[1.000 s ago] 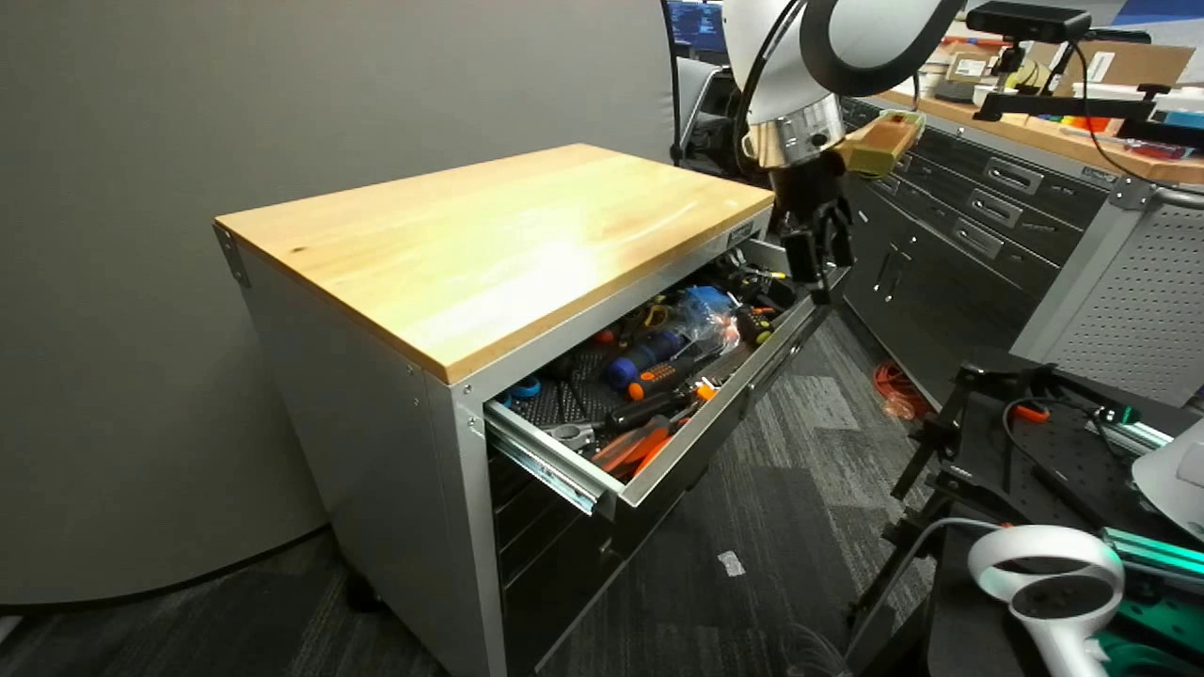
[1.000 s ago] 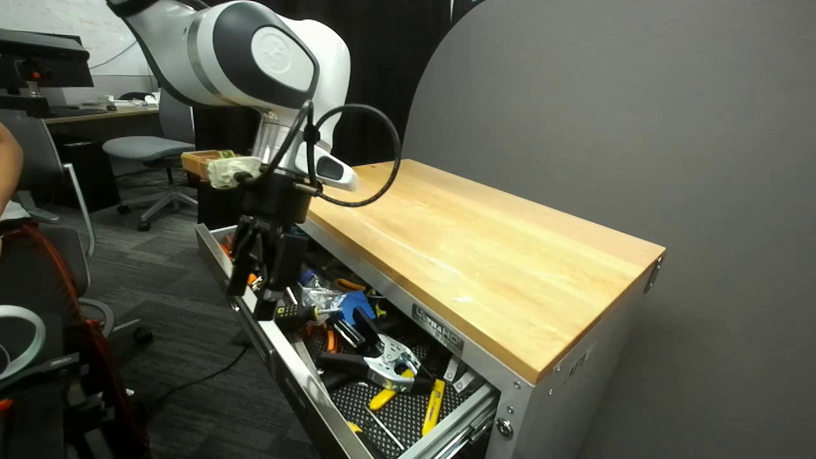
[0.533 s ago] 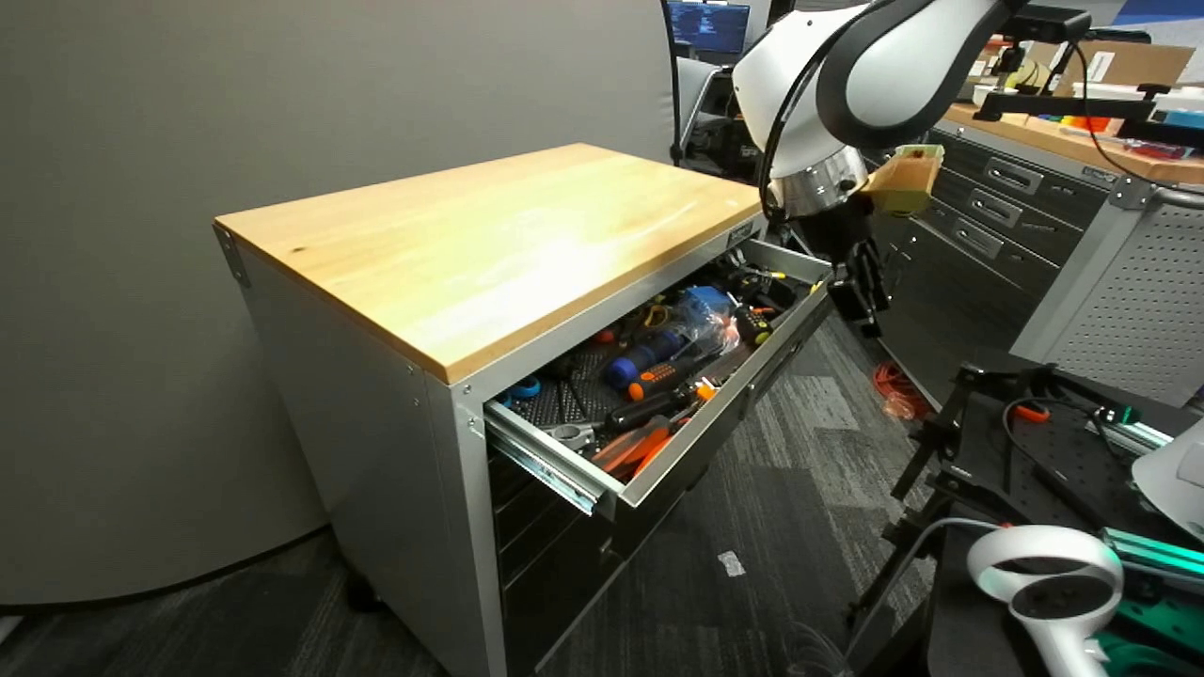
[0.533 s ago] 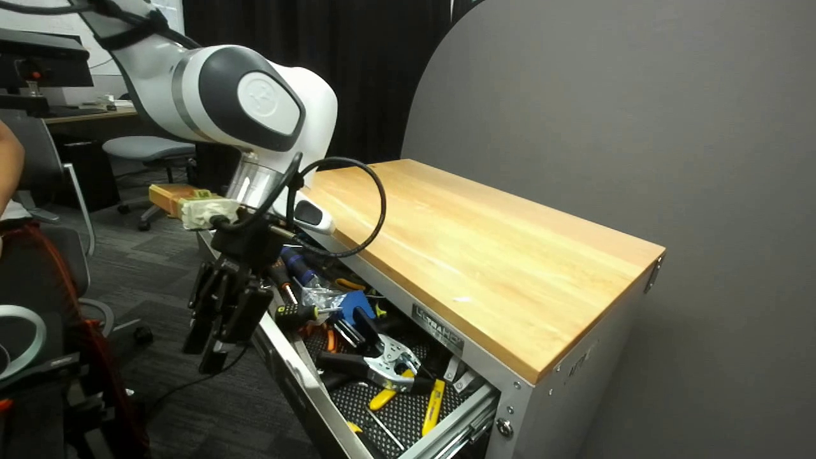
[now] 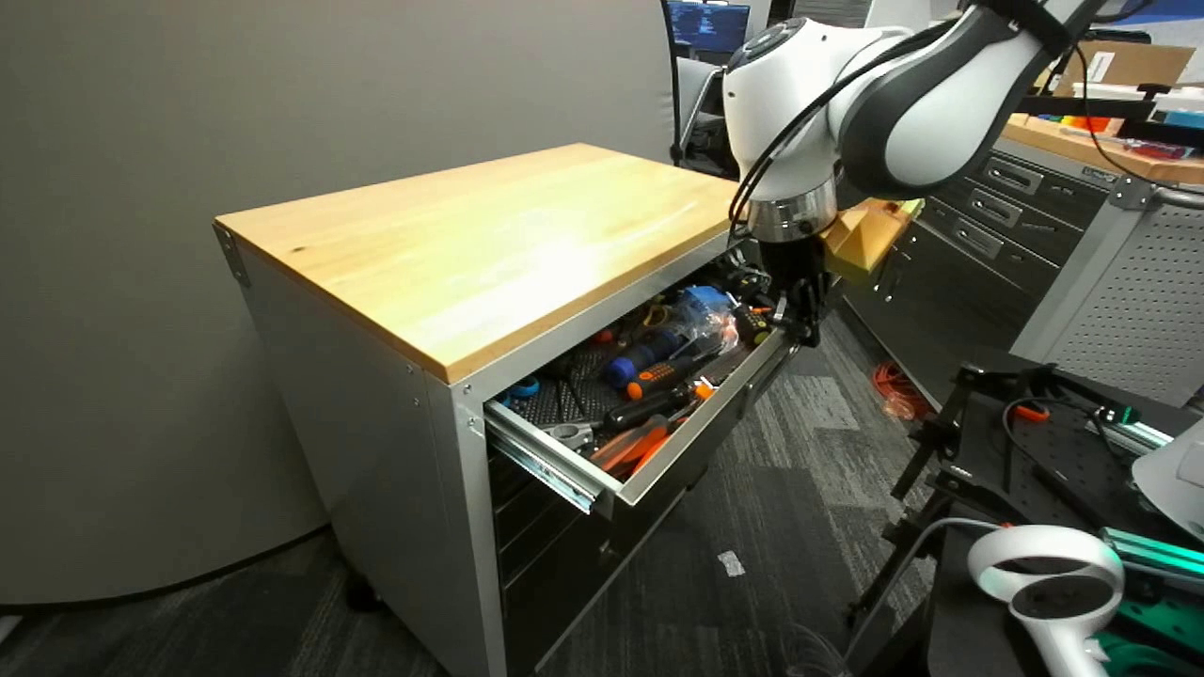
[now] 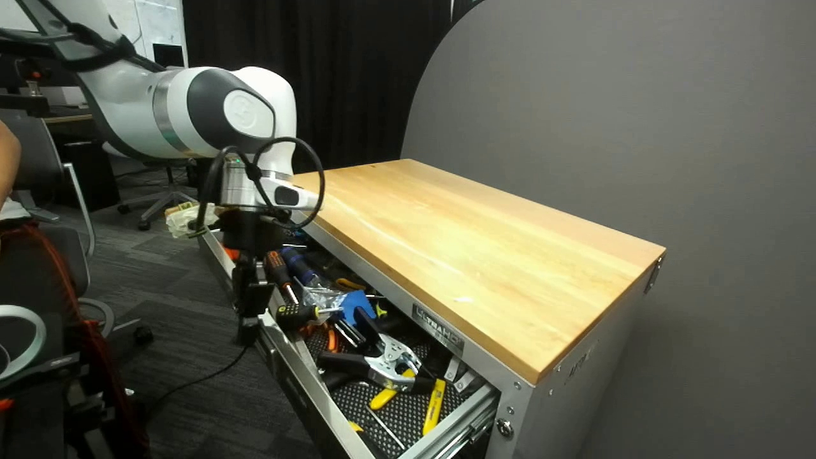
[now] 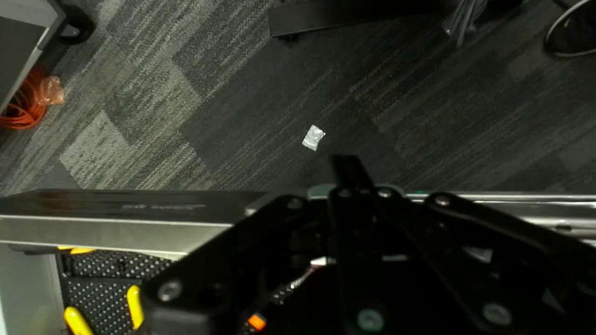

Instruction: Put the screwdriver in the open drawer and then close the drawer

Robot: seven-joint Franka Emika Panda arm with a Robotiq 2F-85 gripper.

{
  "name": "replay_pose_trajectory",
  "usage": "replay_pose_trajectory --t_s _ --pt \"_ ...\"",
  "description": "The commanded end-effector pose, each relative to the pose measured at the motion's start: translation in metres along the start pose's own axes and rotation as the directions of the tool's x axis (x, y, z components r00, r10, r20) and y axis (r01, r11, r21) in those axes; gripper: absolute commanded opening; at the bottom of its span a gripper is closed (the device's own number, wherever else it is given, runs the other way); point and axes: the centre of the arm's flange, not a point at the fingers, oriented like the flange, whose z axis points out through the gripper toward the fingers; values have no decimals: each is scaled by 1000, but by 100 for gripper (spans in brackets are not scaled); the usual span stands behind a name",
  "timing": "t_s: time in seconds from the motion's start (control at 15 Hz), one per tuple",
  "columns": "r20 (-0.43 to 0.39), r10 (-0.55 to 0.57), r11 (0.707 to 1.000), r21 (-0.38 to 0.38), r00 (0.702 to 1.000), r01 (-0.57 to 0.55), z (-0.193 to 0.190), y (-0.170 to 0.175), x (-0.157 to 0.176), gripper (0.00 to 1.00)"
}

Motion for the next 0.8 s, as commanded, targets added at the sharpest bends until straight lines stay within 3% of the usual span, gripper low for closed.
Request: replay_pose_trajectory --t_s 0.0,0.33,0.73 --pt "-122 132 991 8 984 -132 -1 -16 8 0" --pt "-213 212 977 37 954 -209 -10 -29 30 0" --pt "-313 189 982 56 931 -180 -26 -47 66 0"
